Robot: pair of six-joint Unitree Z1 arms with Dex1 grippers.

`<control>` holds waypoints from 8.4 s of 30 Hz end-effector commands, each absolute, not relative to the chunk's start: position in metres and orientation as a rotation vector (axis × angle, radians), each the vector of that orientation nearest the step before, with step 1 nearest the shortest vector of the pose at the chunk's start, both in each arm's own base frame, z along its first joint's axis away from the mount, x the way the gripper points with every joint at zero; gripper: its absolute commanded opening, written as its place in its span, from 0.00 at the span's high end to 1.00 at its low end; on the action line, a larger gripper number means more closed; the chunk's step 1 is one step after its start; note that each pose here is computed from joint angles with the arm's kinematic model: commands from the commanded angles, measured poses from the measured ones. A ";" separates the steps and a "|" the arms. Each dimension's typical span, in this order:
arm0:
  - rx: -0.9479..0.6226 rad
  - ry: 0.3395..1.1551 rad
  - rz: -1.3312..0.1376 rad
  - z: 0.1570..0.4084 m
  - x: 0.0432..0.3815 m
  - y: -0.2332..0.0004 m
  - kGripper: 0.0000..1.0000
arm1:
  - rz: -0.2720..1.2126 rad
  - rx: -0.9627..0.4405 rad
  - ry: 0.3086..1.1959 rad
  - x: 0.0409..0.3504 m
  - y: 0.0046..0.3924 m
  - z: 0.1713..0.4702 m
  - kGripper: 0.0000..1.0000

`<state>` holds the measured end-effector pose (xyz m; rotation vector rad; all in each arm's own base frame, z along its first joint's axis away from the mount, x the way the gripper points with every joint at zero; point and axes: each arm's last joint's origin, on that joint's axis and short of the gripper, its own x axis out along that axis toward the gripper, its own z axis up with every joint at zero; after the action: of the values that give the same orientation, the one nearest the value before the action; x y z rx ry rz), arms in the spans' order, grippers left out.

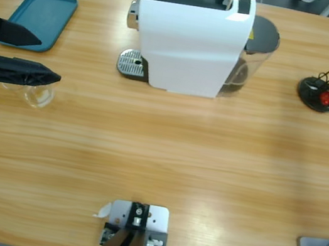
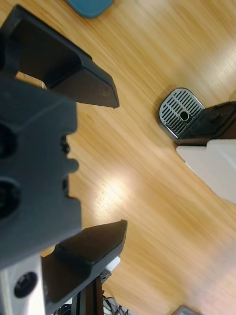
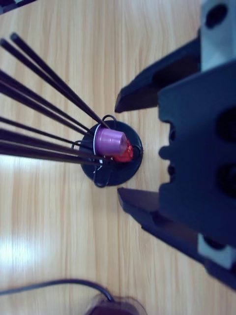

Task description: Pour coffee

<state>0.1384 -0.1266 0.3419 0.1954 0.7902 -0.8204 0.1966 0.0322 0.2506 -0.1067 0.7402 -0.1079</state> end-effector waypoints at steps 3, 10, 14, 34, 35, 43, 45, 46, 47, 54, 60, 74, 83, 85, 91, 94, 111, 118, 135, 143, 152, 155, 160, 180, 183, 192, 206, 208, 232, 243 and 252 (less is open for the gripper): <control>0.191 0.834 -0.746 0.329 0.144 -0.126 0.01 | -0.173 -0.093 0.820 0.208 0.027 0.217 0.37; 0.178 0.840 -0.743 0.328 0.145 -0.127 0.01 | -0.208 -0.085 0.803 0.211 0.024 0.218 0.50; 0.174 0.841 -0.743 0.328 0.145 -0.127 0.01 | -0.204 -0.080 0.789 0.212 0.024 0.218 0.73; 0.173 0.876 -0.738 0.317 0.142 -0.125 0.01 | -0.188 -0.062 0.732 0.214 0.025 0.247 1.00; 0.172 0.877 -0.739 0.316 0.141 -0.124 0.01 | -0.187 -0.059 0.726 0.215 0.025 0.251 1.00; 0.166 0.883 -0.737 0.309 0.138 -0.122 0.01 | -0.191 -0.050 0.709 0.213 0.025 0.264 1.00; 0.159 0.889 -0.733 0.307 0.138 -0.122 0.01 | -0.192 -0.048 0.698 0.213 0.025 0.272 1.00; 0.157 0.888 -0.733 0.307 0.138 -0.122 0.01 | -0.193 -0.047 0.694 0.213 0.025 0.275 1.00; 0.155 0.889 -0.733 0.306 0.137 -0.121 0.01 | -0.194 -0.046 0.688 0.213 0.024 0.278 1.00; 0.150 0.875 -0.734 0.305 0.134 -0.119 0.01 | -0.212 -0.048 0.642 0.209 0.022 0.315 1.00; 0.152 0.869 -0.734 0.307 0.135 -0.119 0.07 | -0.230 -0.055 0.606 0.195 0.020 0.342 1.00; 0.191 0.831 -0.824 0.307 0.134 -0.122 0.00 | 0.539 -0.217 0.500 0.151 0.073 0.386 1.00; 0.146 0.731 -0.796 0.326 0.133 -0.100 0.00 | 1.046 -0.354 0.453 0.147 0.143 0.392 1.00; 0.140 0.719 -0.787 0.328 0.132 -0.098 0.00 | 1.123 -0.376 0.450 0.152 0.161 0.394 1.00; 0.137 0.712 -0.780 0.330 0.133 -0.097 0.00 | 1.249 -0.493 0.403 0.190 0.224 0.397 1.00; 0.136 0.712 -0.778 0.332 0.136 -0.098 0.00 | 1.263 -0.526 0.390 0.211 0.248 0.395 1.00; 0.125 0.717 -0.786 0.333 0.141 -0.100 0.00 | 1.117 -0.604 0.396 0.264 0.284 0.366 1.00; 0.125 0.724 -0.793 0.332 0.142 -0.101 0.00 | 1.070 -0.680 0.396 0.271 0.283 0.358 1.00; 0.120 0.740 -0.803 0.329 0.144 -0.103 0.00 | 1.039 -0.712 0.432 0.293 0.278 0.342 0.85; 0.116 0.741 -0.810 0.328 0.144 -0.103 0.00 | 1.023 -0.691 0.400 0.287 0.272 0.357 0.84; 0.112 0.718 -0.808 0.332 0.142 -0.102 0.00 | 1.057 -0.391 0.487 0.203 0.268 0.401 0.10; 0.111 0.710 -0.808 0.334 0.142 -0.101 0.00 | 0.989 -0.292 0.590 0.181 0.274 0.388 0.05; 0.108 0.700 -0.810 0.336 0.138 -0.100 0.00 | 0.882 -0.091 0.725 0.162 0.273 0.374 0.06; 0.118 0.683 -0.888 0.341 0.134 -0.101 0.00 | 0.024 0.532 0.604 0.203 0.153 0.381 1.00; 0.132 0.691 -0.891 0.337 0.133 -0.100 0.00 | 0.058 0.587 0.589 0.221 0.169 0.388 1.00; 0.162 0.710 -0.897 0.329 0.136 -0.102 0.00 | 0.124 0.667 0.562 0.258 0.214 0.397 1.00; 0.166 0.736 -0.899 0.322 0.139 -0.104 0.00 | 0.305 0.653 0.576 0.216 0.286 0.412 1.00; 0.168 0.738 -0.900 0.321 0.140 -0.104 0.00 | 0.311 0.656 0.587 0.214 0.291 0.409 1.00; 0.170 0.751 -0.896 0.315 0.137 -0.102 0.00 | 0.219 0.434 0.746 0.250 0.354 0.320 1.00; 0.168 0.747 -0.896 0.315 0.134 -0.100 0.00 | 0.176 0.324 0.850 0.248 0.377 0.266 1.00; 0.169 0.752 -0.896 0.313 0.134 -0.099 0.00 | 0.165 0.278 0.903 0.245 0.390 0.235 1.00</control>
<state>0.1346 -0.1005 0.3260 0.1686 0.7114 -0.8884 0.2579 0.3475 0.3525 0.5196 0.6840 0.2282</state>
